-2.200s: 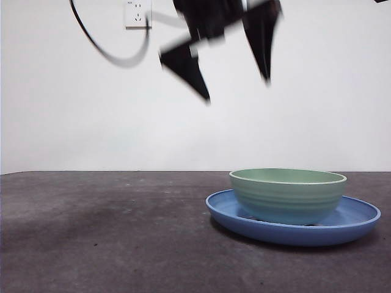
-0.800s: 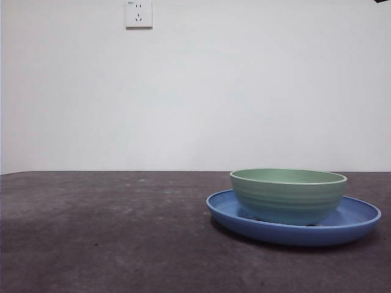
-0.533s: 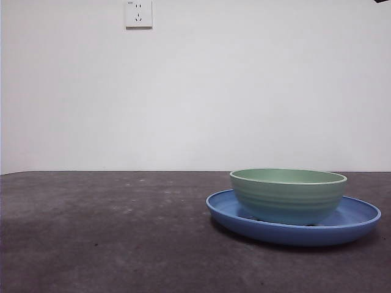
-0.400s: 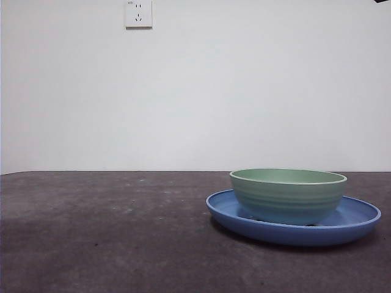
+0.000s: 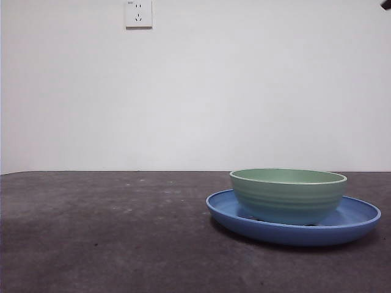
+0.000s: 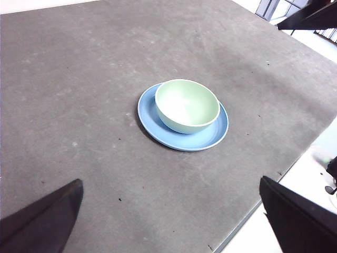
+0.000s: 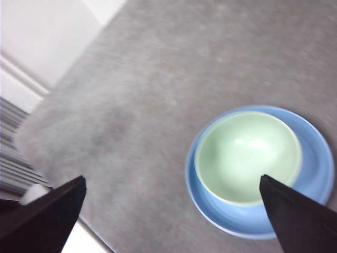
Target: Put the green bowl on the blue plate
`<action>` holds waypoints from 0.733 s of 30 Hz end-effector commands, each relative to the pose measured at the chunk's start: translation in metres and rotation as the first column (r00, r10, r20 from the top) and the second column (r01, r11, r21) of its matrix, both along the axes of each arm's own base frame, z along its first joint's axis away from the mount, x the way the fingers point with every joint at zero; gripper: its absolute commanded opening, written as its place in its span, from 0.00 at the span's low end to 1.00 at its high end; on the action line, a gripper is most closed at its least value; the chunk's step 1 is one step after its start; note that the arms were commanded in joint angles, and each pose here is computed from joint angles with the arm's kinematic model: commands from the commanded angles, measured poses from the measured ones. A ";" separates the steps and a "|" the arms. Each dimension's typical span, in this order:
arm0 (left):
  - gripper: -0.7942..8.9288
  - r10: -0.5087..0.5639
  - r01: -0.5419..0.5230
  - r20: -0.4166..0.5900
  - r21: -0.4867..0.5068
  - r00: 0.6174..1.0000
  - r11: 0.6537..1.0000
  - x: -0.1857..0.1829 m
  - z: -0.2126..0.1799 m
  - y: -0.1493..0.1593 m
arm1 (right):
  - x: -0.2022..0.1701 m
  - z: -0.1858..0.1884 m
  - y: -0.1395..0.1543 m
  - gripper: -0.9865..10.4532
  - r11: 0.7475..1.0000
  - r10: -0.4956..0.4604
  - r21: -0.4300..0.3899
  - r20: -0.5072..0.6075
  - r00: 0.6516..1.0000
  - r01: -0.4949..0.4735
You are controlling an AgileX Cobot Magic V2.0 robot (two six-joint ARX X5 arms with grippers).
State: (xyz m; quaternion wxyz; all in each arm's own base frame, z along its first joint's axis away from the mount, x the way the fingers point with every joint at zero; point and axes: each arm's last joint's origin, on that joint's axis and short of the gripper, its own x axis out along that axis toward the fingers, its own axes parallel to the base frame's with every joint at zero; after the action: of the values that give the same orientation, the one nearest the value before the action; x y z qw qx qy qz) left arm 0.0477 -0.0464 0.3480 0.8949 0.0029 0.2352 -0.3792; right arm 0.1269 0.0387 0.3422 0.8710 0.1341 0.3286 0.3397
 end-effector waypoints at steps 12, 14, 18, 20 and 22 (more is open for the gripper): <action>0.66 -0.006 0.007 0.007 -0.010 1.000 1.000 0.000 0.003 -0.001 | 0.043 -0.029 -0.004 0.63 0.985 -0.137 -0.134 -0.244 0.960 0.107; 0.66 -0.006 0.007 0.007 -0.010 1.000 1.000 0.000 0.003 -0.001 | 0.054 -0.036 -0.006 0.63 0.983 -0.148 -0.148 -0.279 0.949 0.110; 0.66 -0.006 0.007 0.007 -0.010 1.000 1.000 0.000 0.003 -0.001 | 0.079 -0.057 -0.011 0.63 0.978 -0.164 -0.180 -0.363 0.917 0.104; 0.66 -0.006 0.007 0.007 -0.010 1.000 1.000 0.000 0.003 -0.001 | 0.091 -0.068 -0.015 0.60 0.976 -0.176 -0.191 -0.401 0.899 0.106; 0.66 -0.006 0.007 0.007 -0.010 1.000 1.000 0.000 0.003 -0.001 | 0.104 -0.079 -0.019 0.52 0.974 -0.188 -0.199 -0.418 0.889 0.112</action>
State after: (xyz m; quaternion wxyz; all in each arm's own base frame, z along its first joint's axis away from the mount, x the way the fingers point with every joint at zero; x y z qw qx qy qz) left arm 0.0477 -0.0464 0.3480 0.8949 0.0029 0.2352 -0.3792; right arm 0.2228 0.0208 0.2635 0.8037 0.1675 0.5364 0.1959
